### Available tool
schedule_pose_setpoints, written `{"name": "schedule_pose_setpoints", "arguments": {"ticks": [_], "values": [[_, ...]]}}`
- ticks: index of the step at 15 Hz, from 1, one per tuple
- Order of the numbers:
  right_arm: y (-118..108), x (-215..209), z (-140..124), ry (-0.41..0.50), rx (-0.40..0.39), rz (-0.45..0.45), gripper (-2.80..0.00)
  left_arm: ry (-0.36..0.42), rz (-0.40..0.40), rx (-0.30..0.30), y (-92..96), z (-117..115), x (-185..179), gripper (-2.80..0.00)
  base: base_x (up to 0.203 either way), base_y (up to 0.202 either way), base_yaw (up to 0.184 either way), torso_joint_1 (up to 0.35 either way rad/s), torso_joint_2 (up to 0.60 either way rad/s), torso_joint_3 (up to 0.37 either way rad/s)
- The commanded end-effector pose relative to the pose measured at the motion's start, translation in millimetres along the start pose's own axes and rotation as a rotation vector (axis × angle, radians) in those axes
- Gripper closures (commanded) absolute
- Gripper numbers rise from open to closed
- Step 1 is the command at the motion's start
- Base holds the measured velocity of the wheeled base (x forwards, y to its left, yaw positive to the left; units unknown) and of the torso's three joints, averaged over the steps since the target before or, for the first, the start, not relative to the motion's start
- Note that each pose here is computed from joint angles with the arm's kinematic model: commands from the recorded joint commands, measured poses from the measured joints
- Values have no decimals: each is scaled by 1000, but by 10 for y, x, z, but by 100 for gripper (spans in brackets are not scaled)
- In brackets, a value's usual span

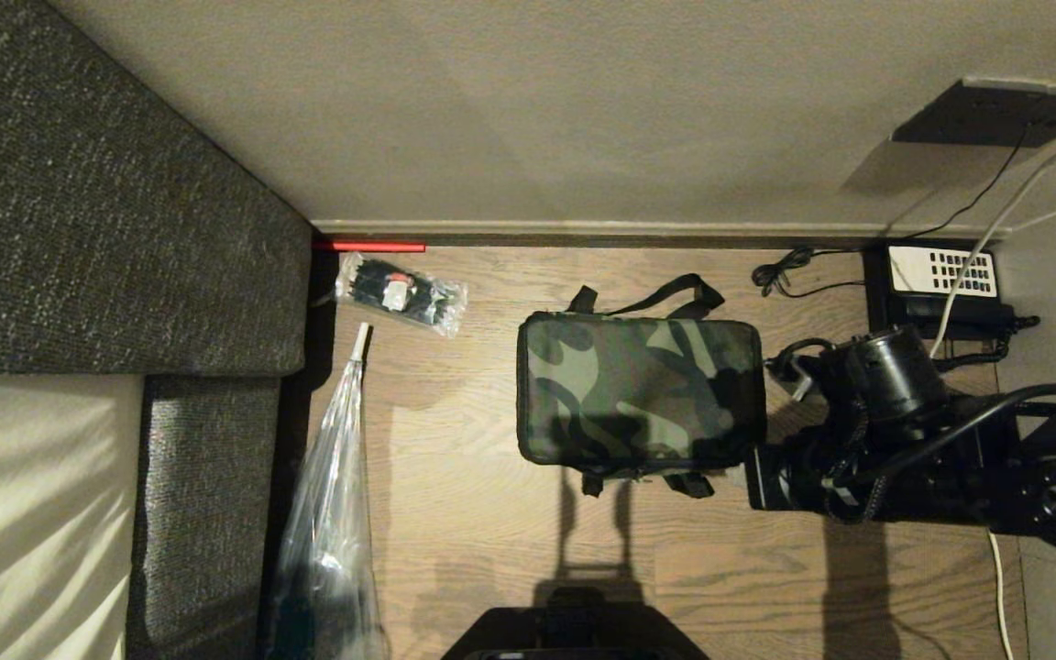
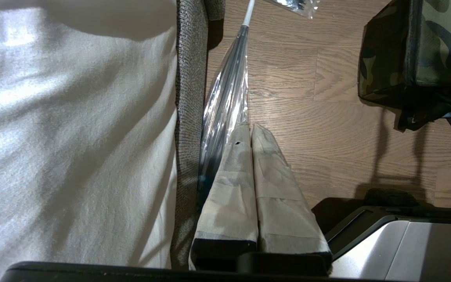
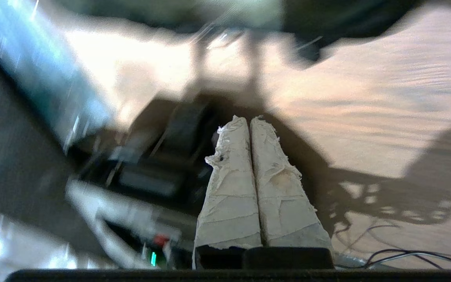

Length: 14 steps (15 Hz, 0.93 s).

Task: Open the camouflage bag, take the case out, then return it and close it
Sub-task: Open the top of the storage box

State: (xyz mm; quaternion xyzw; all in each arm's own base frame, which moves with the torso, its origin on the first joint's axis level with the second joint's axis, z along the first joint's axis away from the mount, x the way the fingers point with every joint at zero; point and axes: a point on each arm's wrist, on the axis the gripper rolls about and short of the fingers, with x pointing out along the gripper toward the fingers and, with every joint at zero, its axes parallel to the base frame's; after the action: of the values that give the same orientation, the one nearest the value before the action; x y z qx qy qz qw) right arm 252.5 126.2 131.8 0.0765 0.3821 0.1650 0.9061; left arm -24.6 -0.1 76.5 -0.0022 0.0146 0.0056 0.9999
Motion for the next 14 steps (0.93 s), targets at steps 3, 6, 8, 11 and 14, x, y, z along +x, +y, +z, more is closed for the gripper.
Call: {"name": "schedule_pose_setpoints", "arguments": {"ticks": [3,6,8,11,14], "values": [[193,24,-200,68,-50,71,0,0,2,0,0,0,0,0,0,0,0,0,0,0],[240,-30,-277,85,-43,106,0,0,1,0,0,0,0,0,0,0,0,0,0,0],[270,23,-280,76,-45,118,0,0,1,0,0,0,0,0,0,0,0,0,0,0],[417,345,-329,37,-70,152,0,0,3,0,0,0,0,0,0,0,0,0,0,0],[447,480,-377,37,-94,148,0,0,1,0,0,0,0,0,0,0,0,0,0,0]]}}
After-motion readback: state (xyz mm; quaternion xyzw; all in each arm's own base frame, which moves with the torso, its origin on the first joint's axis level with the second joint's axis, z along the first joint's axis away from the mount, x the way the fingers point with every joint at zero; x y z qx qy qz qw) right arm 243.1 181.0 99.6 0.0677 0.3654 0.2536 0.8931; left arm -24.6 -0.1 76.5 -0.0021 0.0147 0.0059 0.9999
